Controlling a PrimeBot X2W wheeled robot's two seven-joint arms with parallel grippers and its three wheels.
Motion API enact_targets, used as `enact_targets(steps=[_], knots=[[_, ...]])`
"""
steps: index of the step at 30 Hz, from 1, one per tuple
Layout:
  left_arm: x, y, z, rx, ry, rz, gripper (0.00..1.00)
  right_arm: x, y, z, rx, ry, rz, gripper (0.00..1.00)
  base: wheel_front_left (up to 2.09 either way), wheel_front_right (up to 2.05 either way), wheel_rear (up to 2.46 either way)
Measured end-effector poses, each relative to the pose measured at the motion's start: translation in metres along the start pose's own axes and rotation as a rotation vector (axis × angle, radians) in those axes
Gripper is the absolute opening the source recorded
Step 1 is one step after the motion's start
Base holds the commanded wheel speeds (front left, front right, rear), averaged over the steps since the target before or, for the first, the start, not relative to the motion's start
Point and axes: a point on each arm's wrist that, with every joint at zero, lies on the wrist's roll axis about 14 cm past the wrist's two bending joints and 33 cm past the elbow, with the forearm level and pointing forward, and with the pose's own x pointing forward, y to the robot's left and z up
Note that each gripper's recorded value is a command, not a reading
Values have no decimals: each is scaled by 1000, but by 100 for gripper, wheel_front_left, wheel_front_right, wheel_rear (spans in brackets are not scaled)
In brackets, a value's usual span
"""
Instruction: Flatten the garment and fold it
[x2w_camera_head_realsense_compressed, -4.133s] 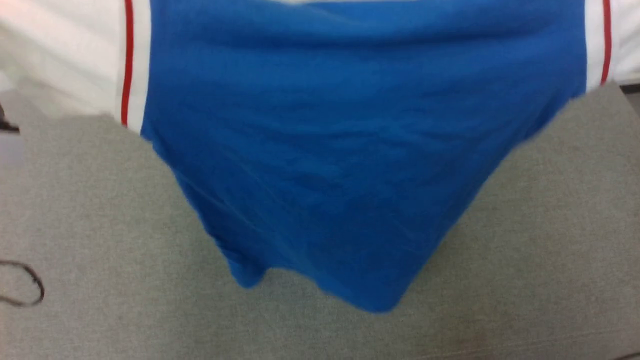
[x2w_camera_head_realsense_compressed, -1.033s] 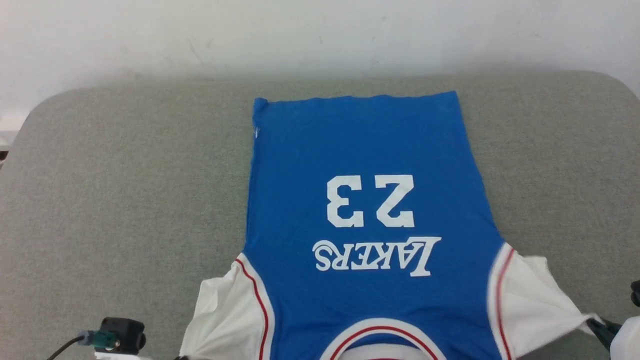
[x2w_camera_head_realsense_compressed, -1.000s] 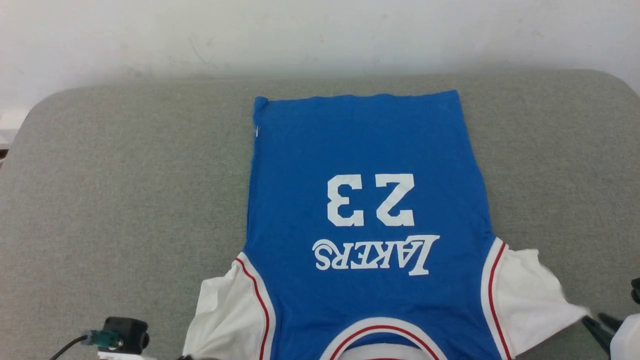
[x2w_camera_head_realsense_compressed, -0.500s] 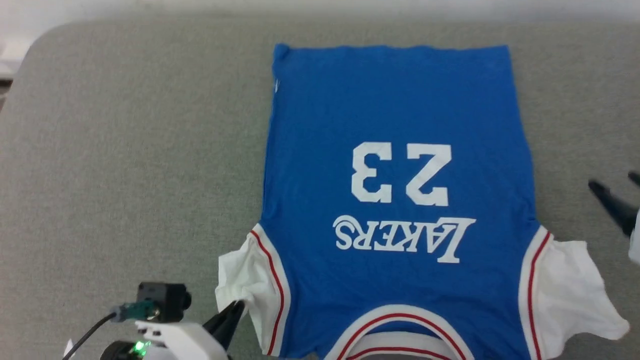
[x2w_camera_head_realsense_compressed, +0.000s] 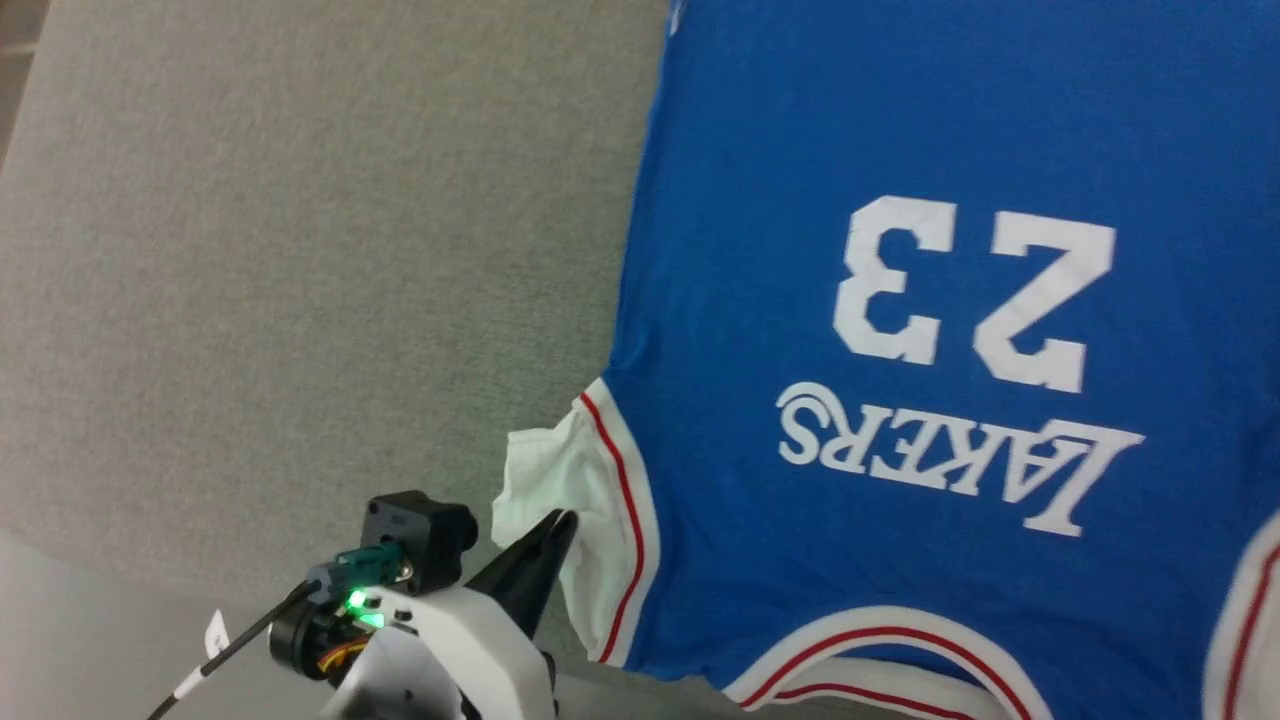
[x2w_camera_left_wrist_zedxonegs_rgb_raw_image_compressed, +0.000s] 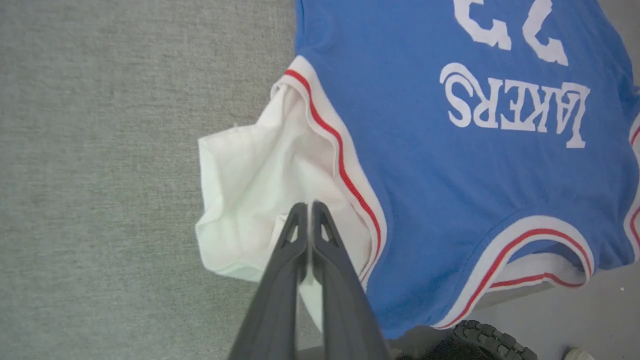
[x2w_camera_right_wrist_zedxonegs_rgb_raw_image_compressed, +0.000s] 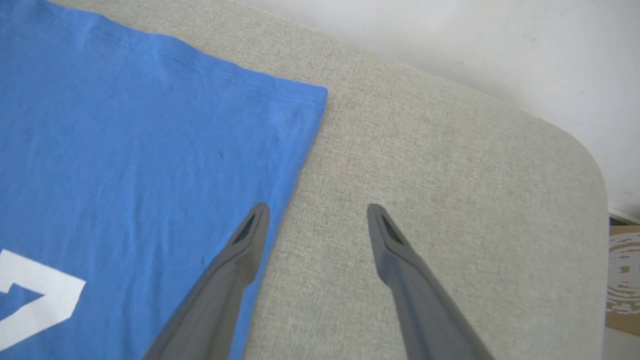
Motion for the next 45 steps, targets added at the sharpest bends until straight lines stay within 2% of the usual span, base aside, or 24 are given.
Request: enact_targets(steps=[4,13,19,20,21,27,33,37,45], knots=[[4,3,-3,-14,5,21,0,40,10,-1,69,93,41,100,0,0,0],[8,6,-12,-83,-13,64,0,106,20,-5,62,188,22,100,0,0,0],[10,12,-19,-108,-8,93,0,133,25,-7,36,185,16,100,0,0,0],[11,14,-21,-109,-3,101,0,136,25,-9,27,188,15,35,0,0,0],[11,16,-22,-110,1,108,0,138,27,-10,15,188,18,0,0,0,0],[12,23,-24,-110,4,121,0,135,31,-9,-25,170,30,0,0,0,0],[9,26,-18,-103,-22,114,0,112,25,-24,-52,180,25,0,0,0,0],[4,27,-7,-92,-65,103,0,87,19,-41,-3,188,35,0,0,0,0],[-12,28,1,-79,-119,98,0,12,3,-94,-17,231,16,0,0,0,0]])
